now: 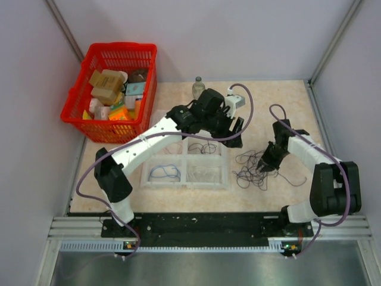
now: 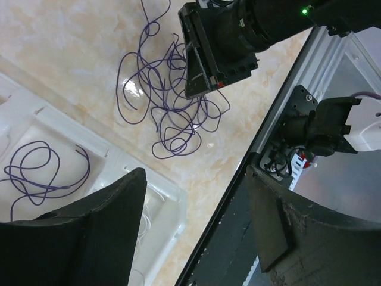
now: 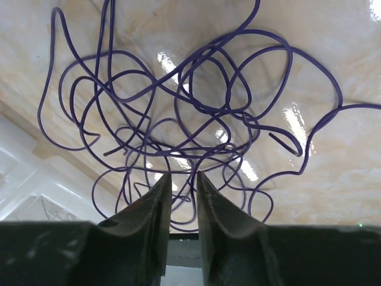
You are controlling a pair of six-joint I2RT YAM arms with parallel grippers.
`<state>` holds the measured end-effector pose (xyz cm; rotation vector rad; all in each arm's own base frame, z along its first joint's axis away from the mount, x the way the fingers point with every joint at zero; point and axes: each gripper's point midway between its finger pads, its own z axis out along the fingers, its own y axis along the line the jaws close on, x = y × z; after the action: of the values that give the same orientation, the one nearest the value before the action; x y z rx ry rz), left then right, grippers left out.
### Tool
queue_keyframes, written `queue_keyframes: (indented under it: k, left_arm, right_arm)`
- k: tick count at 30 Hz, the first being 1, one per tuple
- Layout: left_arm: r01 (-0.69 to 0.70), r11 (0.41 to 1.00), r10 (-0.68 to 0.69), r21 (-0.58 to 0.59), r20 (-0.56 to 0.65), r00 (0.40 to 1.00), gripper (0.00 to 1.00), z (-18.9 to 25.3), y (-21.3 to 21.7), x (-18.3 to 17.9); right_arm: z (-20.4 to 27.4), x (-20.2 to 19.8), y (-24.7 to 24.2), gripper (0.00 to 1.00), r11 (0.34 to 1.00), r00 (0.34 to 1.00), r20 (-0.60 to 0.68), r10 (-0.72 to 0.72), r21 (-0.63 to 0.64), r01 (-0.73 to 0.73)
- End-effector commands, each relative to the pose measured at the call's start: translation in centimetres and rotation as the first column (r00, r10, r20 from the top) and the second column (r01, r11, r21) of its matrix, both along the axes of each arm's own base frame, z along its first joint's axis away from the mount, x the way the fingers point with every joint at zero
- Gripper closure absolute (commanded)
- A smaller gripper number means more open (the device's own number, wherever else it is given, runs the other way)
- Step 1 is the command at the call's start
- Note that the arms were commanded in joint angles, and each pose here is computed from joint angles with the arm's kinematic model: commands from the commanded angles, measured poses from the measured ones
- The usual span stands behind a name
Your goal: Untangle the cables
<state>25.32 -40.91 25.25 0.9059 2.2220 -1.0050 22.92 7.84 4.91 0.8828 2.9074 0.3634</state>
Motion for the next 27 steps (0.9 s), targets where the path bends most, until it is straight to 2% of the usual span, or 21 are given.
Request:
queue_keyframes:
  k: [1,5,10,16,20,21,22,24,27]
  left_arm:
    - [0.033,0.998,-0.029,-0.055,0.076,0.997,0.29,2.6,-0.6,-0.3]
    - [0.044,0.996,-0.036,-0.082,0.093,0.995,0.29,2.3,-1.6,-0.5]
    - [0.034,0.979,-0.016,-0.199,0.092,0.996,0.27,3.6,-3.5,0.0]
    - [0.077,0.934,-0.027,-0.350,0.145,0.989,0.26,6.9,-5.3,0.1]
    - [0.148,0.888,-0.068,-0.434,0.196,0.978,0.23,10.1,-5.1,-1.3]
    - [0.180,0.869,-0.083,-0.461,0.223,0.971,0.21,11.0,-5.0,-2.0]
    - [0.201,0.854,-0.088,-0.480,0.246,0.965,0.13,11.9,-4.7,-2.6]
    - [0.249,0.815,-0.088,-0.524,0.313,0.946,0.03,14.2,-4.3,-4.0]
    - [0.268,0.785,-0.076,-0.559,0.343,0.936,0.01,16.1,-3.7,-5.0]
  right_arm:
    - [1.4,1.7,-1.7,0.98,0.996,0.990,0.140,-0.027,-0.078,0.038]
    - [5.2,2.0,-2.7,1.00,0.991,0.976,0.219,0.008,-0.132,0.021]
    - [15.3,1.6,-4.1,1.00,0.980,0.913,0.406,0.049,-0.196,0.035]
    - [26.1,2.2,-4.1,1.00,0.980,0.740,0.664,0.105,-0.197,0.037]
    - [33.5,2.0,-3.6,1.00,0.983,0.583,0.801,0.135,-0.184,0.026]
    - [34.9,1.8,-3.4,1.00,0.984,0.545,0.827,0.135,-0.177,0.025]
    - [36.2,1.8,-3.2,1.00,0.985,0.514,0.847,0.138,-0.170,0.016]
    - [38.1,1.7,-1.9,1.00,0.991,0.462,0.878,0.128,-0.125,-0.038]
    - [39.4,1.7,0.9,1.00,0.987,0.410,0.908,0.085,-0.021,-0.159]
